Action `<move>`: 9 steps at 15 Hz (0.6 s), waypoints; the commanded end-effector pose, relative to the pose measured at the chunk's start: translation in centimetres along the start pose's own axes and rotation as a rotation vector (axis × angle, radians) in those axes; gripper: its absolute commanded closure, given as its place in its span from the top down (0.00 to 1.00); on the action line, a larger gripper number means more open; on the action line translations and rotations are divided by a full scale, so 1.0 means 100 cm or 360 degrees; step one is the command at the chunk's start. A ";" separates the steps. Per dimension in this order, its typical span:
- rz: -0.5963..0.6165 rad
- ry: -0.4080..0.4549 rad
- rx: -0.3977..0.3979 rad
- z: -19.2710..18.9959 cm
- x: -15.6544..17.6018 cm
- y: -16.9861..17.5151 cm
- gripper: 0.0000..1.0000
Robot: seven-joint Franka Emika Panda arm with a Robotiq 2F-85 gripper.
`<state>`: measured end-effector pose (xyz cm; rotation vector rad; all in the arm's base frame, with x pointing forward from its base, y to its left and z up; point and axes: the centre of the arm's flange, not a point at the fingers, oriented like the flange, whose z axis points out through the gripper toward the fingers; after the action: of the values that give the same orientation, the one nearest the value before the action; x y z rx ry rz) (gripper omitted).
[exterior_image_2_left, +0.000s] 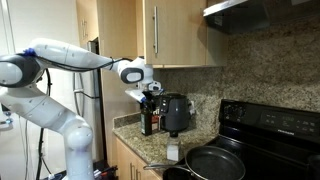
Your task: Turn off the air fryer
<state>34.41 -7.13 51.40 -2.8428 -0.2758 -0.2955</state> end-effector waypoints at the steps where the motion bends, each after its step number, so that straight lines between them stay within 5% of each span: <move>1: -0.0124 -0.0268 0.0101 -0.065 0.046 -0.031 1.00; 5: -0.0286 -0.0555 0.0080 -0.092 0.065 -0.053 1.00; 9: -0.0310 -0.0513 0.0103 -0.087 0.055 -0.064 1.00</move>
<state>36.79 -2.65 62.40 -2.7925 -0.6174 0.1364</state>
